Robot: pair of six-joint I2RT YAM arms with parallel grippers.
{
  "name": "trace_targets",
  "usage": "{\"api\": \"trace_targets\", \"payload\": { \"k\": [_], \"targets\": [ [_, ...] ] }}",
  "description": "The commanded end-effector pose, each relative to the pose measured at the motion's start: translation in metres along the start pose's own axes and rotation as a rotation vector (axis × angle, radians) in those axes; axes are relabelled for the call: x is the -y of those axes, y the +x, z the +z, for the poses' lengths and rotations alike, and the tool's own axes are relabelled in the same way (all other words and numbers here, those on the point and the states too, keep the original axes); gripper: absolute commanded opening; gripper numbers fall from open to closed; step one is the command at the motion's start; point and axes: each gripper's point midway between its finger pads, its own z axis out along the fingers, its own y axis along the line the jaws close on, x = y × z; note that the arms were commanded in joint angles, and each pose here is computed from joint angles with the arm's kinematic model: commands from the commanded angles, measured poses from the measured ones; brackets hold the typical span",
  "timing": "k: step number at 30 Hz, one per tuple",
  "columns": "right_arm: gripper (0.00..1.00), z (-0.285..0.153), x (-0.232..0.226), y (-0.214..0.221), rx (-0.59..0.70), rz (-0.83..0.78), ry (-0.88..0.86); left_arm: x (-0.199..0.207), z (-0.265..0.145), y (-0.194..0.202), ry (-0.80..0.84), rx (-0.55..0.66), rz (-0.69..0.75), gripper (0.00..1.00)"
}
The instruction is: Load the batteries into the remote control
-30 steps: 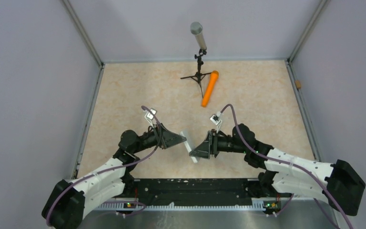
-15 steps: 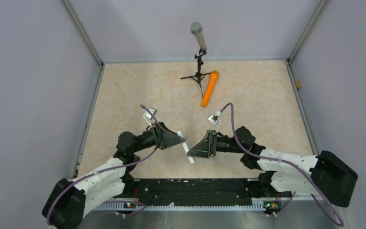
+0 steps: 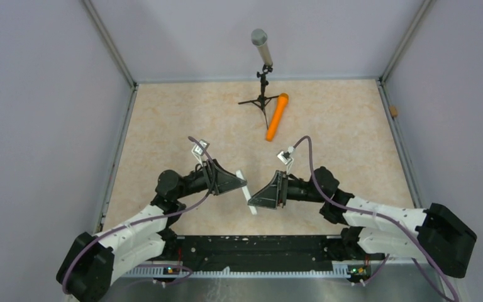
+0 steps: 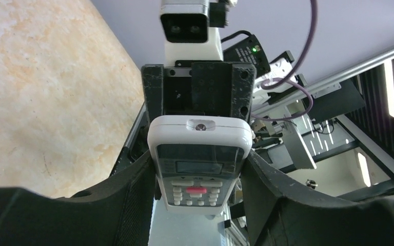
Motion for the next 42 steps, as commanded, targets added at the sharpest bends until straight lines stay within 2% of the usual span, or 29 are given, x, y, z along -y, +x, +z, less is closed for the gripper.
{"api": "trace_targets", "payload": {
  "k": [1,6,18,22,26,29,34,37,42],
  "targets": [
    [0.65,-0.006,0.006,-0.013,0.032,-0.126,0.091,-0.002,0.01,-0.015,-0.061,0.01,0.037,0.0],
    [0.77,-0.031,0.034,-0.033,0.086,-0.245,0.373,-0.028,0.015,-0.027,-0.249,-0.012,0.099,0.0],
    [0.8,-0.129,0.075,-0.086,0.243,-0.486,0.978,-0.133,0.007,-0.037,-0.829,-0.186,0.016,0.0],
    [0.8,-0.14,0.081,-0.095,0.251,-0.521,1.067,-0.164,0.006,-0.036,-1.012,-0.293,0.02,0.0],
    [0.8,-0.144,0.095,-0.097,0.228,-0.536,1.149,-0.19,0.008,-0.029,-1.126,-0.383,0.01,0.0],
    [0.8,-0.149,0.104,-0.1,0.226,-0.54,1.219,-0.205,0.008,-0.024,-1.174,-0.406,-0.007,0.0],
    [0.8,-0.147,0.107,-0.103,0.229,-0.561,1.228,-0.229,0.003,-0.013,-1.23,-0.413,-0.054,0.0],
    [0.8,-0.148,0.107,-0.104,0.225,-0.57,1.235,-0.239,0.004,-0.007,-1.229,-0.422,-0.075,0.06],
    [0.81,-0.151,0.11,-0.102,0.211,-0.568,1.255,-0.25,0.001,0.001,-1.232,-0.429,-0.085,0.34]
  ]
}}
